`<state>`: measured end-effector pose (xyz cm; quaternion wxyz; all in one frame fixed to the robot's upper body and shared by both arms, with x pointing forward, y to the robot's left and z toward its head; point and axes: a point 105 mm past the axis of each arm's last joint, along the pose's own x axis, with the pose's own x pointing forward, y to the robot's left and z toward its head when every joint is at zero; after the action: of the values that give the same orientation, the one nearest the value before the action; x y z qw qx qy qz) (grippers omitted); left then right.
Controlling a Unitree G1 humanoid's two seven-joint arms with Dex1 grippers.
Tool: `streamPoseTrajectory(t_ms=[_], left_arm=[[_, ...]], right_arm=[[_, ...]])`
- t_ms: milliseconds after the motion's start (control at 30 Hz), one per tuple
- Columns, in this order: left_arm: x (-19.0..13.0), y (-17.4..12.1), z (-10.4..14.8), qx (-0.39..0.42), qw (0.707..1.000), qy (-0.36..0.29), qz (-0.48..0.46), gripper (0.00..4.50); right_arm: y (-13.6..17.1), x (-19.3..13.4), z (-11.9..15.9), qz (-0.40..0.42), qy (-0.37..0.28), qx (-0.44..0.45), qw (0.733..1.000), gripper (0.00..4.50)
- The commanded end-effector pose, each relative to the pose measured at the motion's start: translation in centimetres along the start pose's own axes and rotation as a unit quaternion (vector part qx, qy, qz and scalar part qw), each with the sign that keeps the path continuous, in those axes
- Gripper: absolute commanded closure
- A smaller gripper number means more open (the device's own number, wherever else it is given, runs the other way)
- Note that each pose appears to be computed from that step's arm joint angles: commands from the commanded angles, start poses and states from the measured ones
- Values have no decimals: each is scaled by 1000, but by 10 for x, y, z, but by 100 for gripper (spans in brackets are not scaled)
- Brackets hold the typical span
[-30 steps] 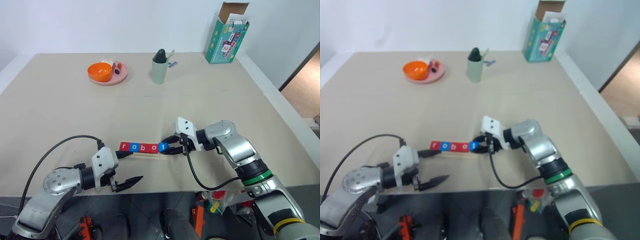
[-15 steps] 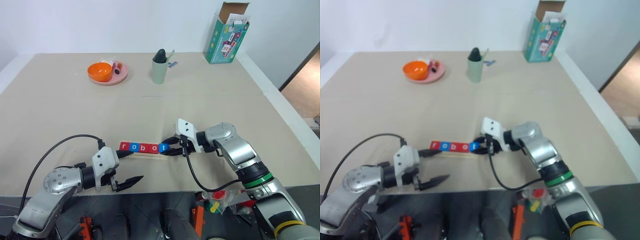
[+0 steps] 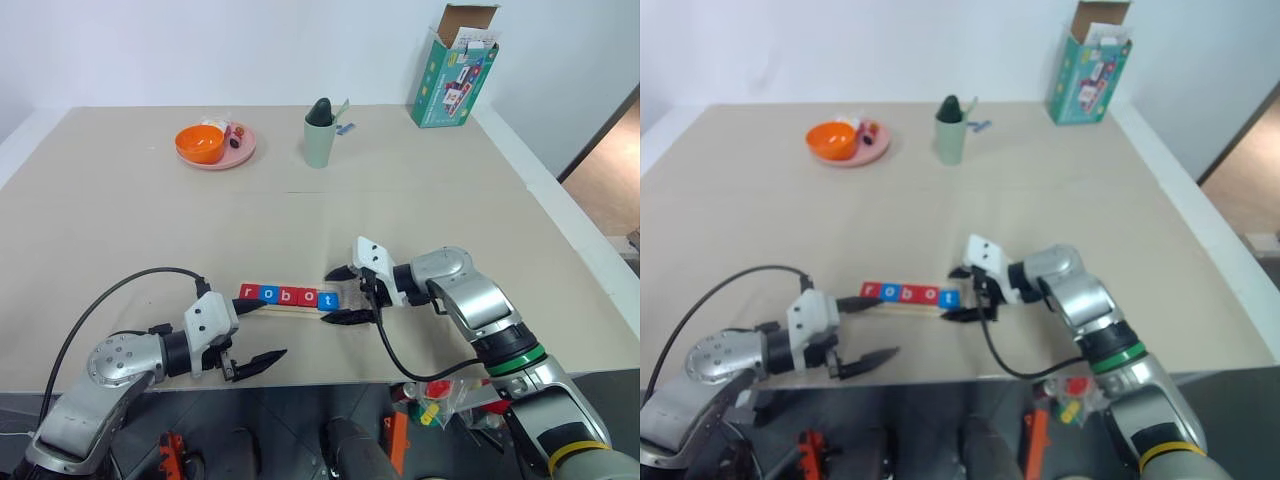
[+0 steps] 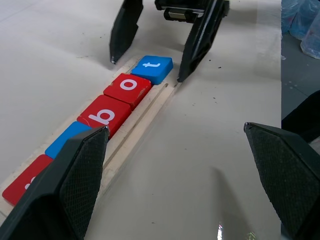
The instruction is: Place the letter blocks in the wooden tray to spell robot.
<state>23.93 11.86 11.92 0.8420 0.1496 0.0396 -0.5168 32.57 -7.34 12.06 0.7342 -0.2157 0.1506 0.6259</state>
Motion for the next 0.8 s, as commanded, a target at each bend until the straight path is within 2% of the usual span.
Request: streamPoseTrajectory(t_ms=[33, 200, 333, 367, 400, 533, 667, 733, 800], left_arm=[[0, 2, 8, 13, 1000, -14, 2, 0], [2, 1, 7, 13, 1000, -15, -1, 0], [1, 0, 5, 13, 1000, -12, -3, 0], [1, 0, 5, 13, 1000, -11, -3, 0], [0, 0, 4, 13, 1000, -11, -3, 0], [0, -1, 4, 12, 1000, -9, -1, 0], [0, -2, 3, 11, 1000, -8, -2, 0], [0, -2, 3, 11, 1000, -8, -3, 0], [1, -2, 3, 11, 1000, -9, -5, 0]], right_arm=[[-7, -9, 11, -22, -19, -16, 999, 6], [-12, -10, 13, -37, -23, -21, 999, 6], [-13, -17, 25, -47, -49, -25, 997, 6], [-13, -19, 30, -49, -59, -27, 997, 62], [-11, -23, 36, -48, -71, -27, 996, 82], [6, -37, 54, -32, -109, -21, 993, 226], [38, -36, 45, 18, -100, -1, 995, 363], [44, -31, 35, 19, -90, 13, 996, 434], [43, -25, 26, 1, -78, 19, 997, 444]])
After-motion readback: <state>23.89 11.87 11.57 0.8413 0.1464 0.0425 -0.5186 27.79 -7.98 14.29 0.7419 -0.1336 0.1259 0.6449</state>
